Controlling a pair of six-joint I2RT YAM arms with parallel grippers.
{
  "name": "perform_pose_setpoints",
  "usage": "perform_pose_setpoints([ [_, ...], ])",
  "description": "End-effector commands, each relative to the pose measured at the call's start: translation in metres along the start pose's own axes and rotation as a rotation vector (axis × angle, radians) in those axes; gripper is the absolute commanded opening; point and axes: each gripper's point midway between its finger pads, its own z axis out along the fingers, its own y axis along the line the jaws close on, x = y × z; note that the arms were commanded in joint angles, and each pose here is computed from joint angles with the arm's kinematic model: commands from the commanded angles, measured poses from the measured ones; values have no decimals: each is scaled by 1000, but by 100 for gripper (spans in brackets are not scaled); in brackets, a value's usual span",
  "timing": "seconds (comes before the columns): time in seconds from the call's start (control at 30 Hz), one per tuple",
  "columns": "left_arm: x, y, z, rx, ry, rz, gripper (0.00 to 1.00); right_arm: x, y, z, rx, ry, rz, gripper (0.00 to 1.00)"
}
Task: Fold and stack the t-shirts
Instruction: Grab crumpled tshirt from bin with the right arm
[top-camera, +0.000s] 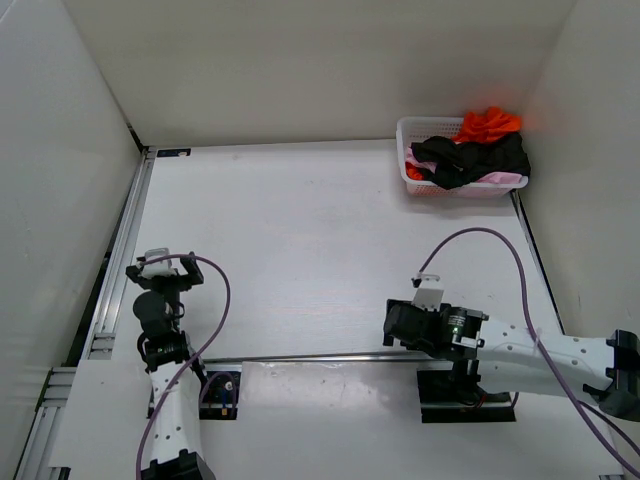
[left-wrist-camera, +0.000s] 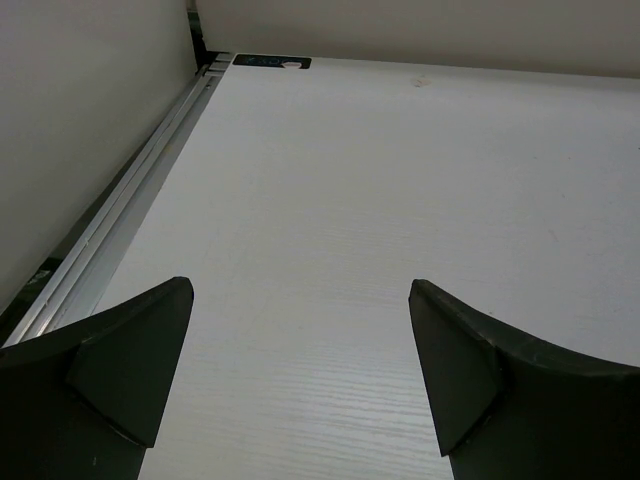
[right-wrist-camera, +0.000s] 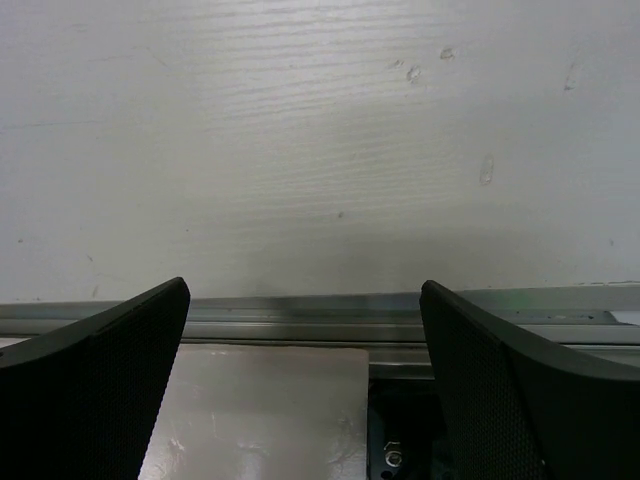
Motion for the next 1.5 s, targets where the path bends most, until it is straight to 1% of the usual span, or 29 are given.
perform_pose_setpoints([
  [0.0, 73, -3, -16, 7, 143, -24, 100, -35, 14, -16, 4, -101, -39, 100],
  [0.13, 73, -3, -16, 7, 143, -24, 100, -91, 37, -45, -11, -255, -165, 100],
  [0.2, 73, -5, -16, 19, 143, -25, 100, -133, 52, -65, -31, -374, -159, 100],
  [0.23, 71, -13, -16, 63, 153, -30, 100, -152, 63, -72, -58, -417, -196, 100],
  [0.27, 67, -20, -16, 102, 152, -33, 100, -169, 68, -81, -83, -442, -178, 100],
  [0.33, 38, -31, -12, 174, 117, -30, 100, -224, 74, -95, -121, -513, -76, 100],
  [0.37, 35, -42, -16, 233, 142, -40, 100, -233, 86, -95, -191, -483, -121, 100],
  [0.4, 4, -47, -13, 264, 100, -30, 100, -272, 71, -104, -185, -530, -33, 100],
  [0.43, -9, -52, -15, 295, 93, -30, 100, -291, 70, -109, -219, -545, -6, 100],
  [0.47, -17, -55, -16, 313, 107, -35, 100, -315, 49, -96, -170, -534, 36, 100],
  [0.5, -30, -52, -11, 300, 99, -32, 100, -342, 48, -112, -198, -575, 70, 100],
  [0.53, -65, -47, -7, 276, 42, -13, 100, -357, 41, -111, -185, -585, 84, 100],
  [0.6, -93, -40, -1, 234, 10, -3, 100, -388, 8, -88, -49, -574, 139, 100],
  [0.63, -114, -39, 2, 234, -4, 1, 100, -409, -18, -78, 69, -567, 184, 100],
  [0.67, -121, -43, 2, 255, 8, -2, 100, -419, -31, -73, 126, -561, 204, 100],
  [0.7, -103, -45, 4, 272, 126, -39, 100, -439, -40, -82, 160, -592, 230, 100],
  [0.73, -129, -50, 4, 301, 130, -42, 100, -445, -62, -49, 247, -531, 249, 100],
  [0.8, -130, -52, 7, 320, 243, -81, 100, -451, -82, -27, 310, -477, 275, 100],
  [0.83, -131, -48, 15, 302, 328, -106, 100, -458, -97, -3, 347, -443, 277, 100],
  [0.9, -134, -53, 19, 330, 396, -135, 100, -460, -110, 23, 380, -404, 279, 100],
  [0.93, -130, -58, 21, 365, 441, -159, 100, -456, -125, 52, 412, -353, 287, 100],
  [1.07, -142, -72, 21, 457, 441, -183, 100, -449, -144, 107, 428, -258, 272, 100],
  [1.23, -129, -62, 31, 402, 488, -187, 100, -425, -163, 147, 445, -153, 251, 100],
  [1.3, -123, -58, 32, 377, 510, -188, 100, -422, -169, 151, 453, -143, 257, 95],
  [1.33, -123, -56, 33, 366, 511, -185, 100, -420, -172, 155, 438, -129, 266, 87],
  [1.37, -119, -53, 32, 342, 526, -183, 100, -422, -168, 157, 413, -134, 267, 70],
  [1.4, -116, -51, 34, 331, 536, -184, 100, -425, -171, 156, 393, -138, 278, 58],
  [1.43, -114, -49, 33, 320, 545, -184, 100, -425, -171, 156, 374, -134, 285, 29],
  [1.47, -114, -47, 34, 308, 546, -180, 100, -430, -171, 153, 370, -151, 296, 15],
])
